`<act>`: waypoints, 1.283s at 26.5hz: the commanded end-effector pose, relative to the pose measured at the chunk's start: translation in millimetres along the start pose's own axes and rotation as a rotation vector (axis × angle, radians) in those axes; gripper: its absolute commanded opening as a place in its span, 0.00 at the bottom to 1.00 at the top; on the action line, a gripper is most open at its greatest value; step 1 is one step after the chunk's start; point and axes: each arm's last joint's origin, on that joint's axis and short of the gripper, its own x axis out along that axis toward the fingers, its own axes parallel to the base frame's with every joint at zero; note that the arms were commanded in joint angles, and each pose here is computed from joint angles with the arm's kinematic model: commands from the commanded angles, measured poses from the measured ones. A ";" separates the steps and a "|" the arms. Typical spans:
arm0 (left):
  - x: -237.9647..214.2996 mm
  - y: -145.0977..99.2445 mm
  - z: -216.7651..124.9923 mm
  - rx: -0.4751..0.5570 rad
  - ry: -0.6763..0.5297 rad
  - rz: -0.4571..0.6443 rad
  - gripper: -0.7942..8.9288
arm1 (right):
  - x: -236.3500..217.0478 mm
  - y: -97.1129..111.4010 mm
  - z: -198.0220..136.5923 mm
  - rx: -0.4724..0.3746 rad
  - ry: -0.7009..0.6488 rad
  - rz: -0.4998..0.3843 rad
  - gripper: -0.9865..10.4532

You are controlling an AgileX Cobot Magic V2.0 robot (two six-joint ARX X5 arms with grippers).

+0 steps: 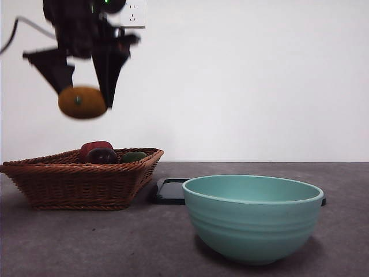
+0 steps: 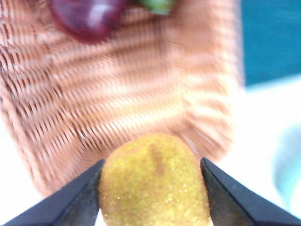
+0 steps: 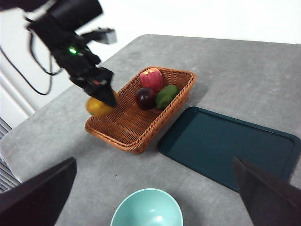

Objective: Pick up the wifruite, put it on the bowl, pick up the plate, put it on desk

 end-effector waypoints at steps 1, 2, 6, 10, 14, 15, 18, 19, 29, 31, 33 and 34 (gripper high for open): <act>-15.9 -15.8 -7.0 0.043 -0.023 -0.015 0.36 | -1.9 2.0 3.7 0.004 -0.007 0.005 0.63; -20.4 -22.4 -11.6 0.064 -0.026 -0.021 0.36 | -2.2 2.1 3.2 0.006 -0.004 0.005 0.63; -29.4 -47.7 -25.5 0.143 -0.031 -0.043 0.36 | -4.9 3.7 1.6 0.006 -0.003 0.016 0.63; -29.8 -74.1 -36.8 0.206 -0.024 -0.065 0.36 | -11.0 7.0 -0.3 -0.003 -0.019 0.018 0.63; -30.3 -104.0 -48.4 0.274 -0.047 -0.101 0.36 | -20.1 11.5 -5.3 -0.008 -0.027 0.018 0.63; -30.6 -109.7 -50.6 0.284 -0.055 -0.109 0.36 | -22.1 12.5 -6.6 -0.008 -0.028 0.018 0.63; -31.2 -126.0 -57.6 0.311 -0.073 -0.134 0.36 | -29.0 15.9 -11.1 -0.011 -0.031 0.018 0.63; -30.8 -130.7 -59.9 0.316 -0.074 -0.140 0.36 | -31.0 16.9 -12.2 -0.012 -0.035 0.019 0.63; 4.6 -178.6 -68.7 0.376 -0.035 -0.160 0.36 | -45.7 23.7 -21.8 -0.023 -0.056 0.011 0.63; 22.6 -186.1 -67.6 0.380 0.005 -0.139 0.36 | -46.0 23.8 -22.0 -0.023 -0.056 0.011 0.63; 42.5 -193.1 -65.5 0.386 0.039 -0.121 0.36 | -46.0 23.8 -22.0 -0.024 -0.056 0.011 0.63; 50.6 -196.4 -65.0 0.390 0.050 -0.115 0.36 | -46.0 23.8 -22.0 -0.024 -0.056 0.011 0.63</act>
